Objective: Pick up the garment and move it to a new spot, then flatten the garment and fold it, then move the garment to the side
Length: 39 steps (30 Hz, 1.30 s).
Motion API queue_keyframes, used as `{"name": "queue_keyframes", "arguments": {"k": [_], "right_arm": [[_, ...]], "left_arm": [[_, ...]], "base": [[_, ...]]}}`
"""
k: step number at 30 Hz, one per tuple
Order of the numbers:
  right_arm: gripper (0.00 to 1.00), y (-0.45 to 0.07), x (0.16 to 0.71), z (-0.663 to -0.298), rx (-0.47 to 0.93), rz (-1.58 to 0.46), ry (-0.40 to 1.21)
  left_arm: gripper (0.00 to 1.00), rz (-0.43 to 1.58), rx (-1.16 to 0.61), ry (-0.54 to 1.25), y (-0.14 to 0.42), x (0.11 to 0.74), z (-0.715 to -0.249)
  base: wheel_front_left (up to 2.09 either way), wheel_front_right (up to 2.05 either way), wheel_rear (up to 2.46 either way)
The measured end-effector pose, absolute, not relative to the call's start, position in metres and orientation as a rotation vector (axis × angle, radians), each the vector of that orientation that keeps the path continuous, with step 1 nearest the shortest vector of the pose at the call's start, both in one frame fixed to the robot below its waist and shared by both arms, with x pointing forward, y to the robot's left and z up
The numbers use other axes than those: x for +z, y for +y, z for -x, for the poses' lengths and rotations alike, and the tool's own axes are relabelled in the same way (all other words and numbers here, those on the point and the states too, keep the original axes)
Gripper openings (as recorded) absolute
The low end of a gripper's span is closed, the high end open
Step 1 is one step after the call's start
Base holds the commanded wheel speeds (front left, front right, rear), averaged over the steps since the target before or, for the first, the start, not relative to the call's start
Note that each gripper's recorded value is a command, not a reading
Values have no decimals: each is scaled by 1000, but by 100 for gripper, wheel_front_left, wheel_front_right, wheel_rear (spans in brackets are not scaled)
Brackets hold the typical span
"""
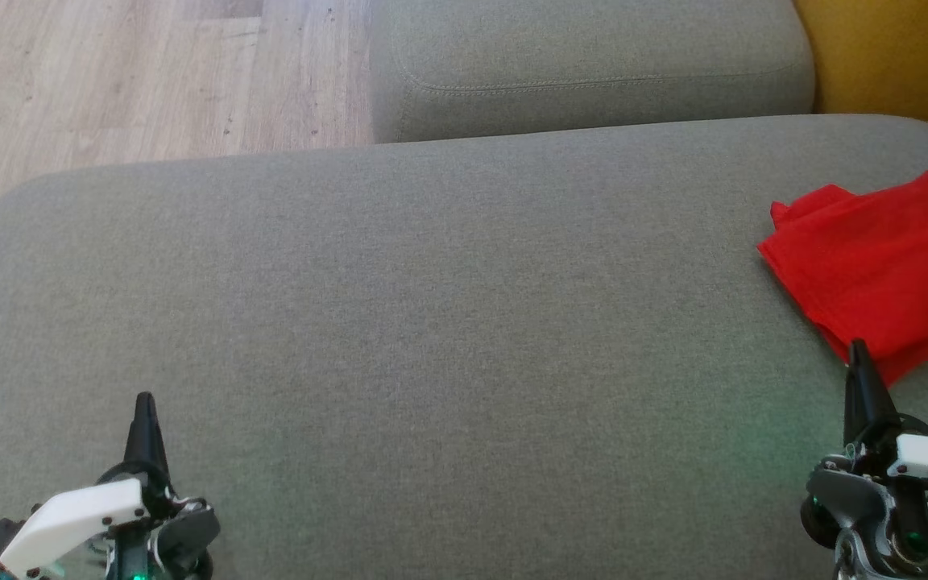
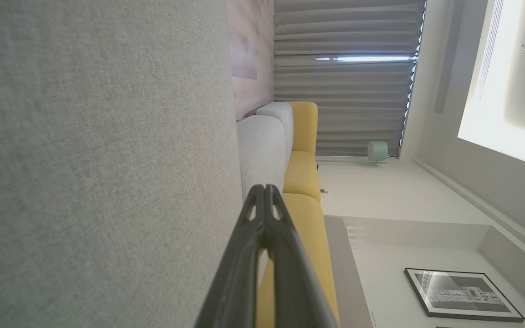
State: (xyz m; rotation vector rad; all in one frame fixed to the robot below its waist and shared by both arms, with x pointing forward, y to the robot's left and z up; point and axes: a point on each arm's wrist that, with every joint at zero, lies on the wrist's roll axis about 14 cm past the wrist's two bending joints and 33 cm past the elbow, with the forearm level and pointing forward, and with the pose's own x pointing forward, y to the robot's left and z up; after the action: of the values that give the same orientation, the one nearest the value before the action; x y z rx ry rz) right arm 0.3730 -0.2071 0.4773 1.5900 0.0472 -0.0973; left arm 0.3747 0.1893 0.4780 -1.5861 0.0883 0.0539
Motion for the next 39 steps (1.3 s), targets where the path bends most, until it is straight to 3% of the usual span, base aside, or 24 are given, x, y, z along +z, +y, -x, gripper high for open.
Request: {"name": "queue_keyframes", "arguments": {"k": [39], "right_arm": [[0, -208, 477, -373, -100, -1587, 45]], "left_arm": [[0, 1585, 50, 92, 189, 478, -375]], "base": [[0, 0, 0]]}}
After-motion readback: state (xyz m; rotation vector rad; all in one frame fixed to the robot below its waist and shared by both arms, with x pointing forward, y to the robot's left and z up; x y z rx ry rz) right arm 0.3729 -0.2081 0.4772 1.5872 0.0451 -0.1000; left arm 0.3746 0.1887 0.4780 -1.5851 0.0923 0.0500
